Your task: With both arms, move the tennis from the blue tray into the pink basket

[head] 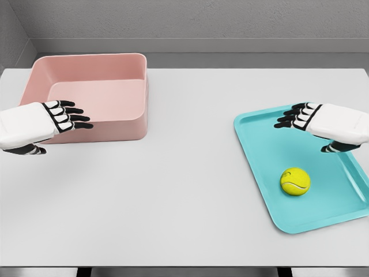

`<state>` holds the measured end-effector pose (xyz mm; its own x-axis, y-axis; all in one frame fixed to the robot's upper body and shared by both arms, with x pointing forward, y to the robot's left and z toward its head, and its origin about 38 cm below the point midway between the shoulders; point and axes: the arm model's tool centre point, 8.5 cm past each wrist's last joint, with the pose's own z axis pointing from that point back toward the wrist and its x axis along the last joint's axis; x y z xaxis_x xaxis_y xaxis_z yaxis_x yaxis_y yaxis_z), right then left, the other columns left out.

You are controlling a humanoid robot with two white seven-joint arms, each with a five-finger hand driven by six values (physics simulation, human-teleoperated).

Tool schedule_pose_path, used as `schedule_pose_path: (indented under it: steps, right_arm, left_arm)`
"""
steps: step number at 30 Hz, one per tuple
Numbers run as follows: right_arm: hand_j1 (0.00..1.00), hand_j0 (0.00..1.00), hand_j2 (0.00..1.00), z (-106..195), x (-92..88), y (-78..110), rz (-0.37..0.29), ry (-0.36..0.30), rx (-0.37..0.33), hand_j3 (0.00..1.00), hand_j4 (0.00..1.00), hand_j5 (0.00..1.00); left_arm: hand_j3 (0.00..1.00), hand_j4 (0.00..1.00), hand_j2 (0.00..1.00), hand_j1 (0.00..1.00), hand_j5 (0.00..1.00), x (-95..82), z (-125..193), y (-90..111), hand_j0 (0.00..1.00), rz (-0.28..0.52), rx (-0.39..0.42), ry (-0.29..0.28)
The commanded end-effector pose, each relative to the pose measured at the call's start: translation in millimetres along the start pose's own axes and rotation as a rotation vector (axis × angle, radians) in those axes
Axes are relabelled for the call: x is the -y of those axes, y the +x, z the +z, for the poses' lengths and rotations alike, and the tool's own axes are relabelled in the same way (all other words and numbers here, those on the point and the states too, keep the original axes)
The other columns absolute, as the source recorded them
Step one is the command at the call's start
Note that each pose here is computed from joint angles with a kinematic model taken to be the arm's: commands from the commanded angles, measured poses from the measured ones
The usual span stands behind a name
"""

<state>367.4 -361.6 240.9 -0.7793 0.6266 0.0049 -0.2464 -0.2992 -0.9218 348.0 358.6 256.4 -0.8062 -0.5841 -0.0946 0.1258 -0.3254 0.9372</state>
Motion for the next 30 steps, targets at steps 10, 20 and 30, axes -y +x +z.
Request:
schedule_pose_path:
  steps: [10,20,30]
  right_arm:
    - [1.00,1.00,1.00,1.0,-35.0,4.6,-0.067,0.068,0.003,1.00,1.00,1.00]
    - [1.00,1.00,1.00,4.5,-44.5,22.5,-0.071,0.110,0.047,1.00,1.00,1.00]
    - [0.98,0.98,0.98,-5.6,-62.1,32.5,-0.095,0.128,0.073,0.98,0.98,0.98]
  left_arm:
    - [1.00,1.00,1.00,1.00,1.00,-0.6,0.4,-0.2,1.00,0.004,-0.001,0.003]
    - [1.00,1.00,1.00,1.00,1.00,0.8,3.1,-4.9,1.00,0.008,-0.016,-0.003]
    - [1.00,1.00,1.00,1.00,1.00,-0.2,2.4,-4.9,1.00,0.008,-0.015,0.003]
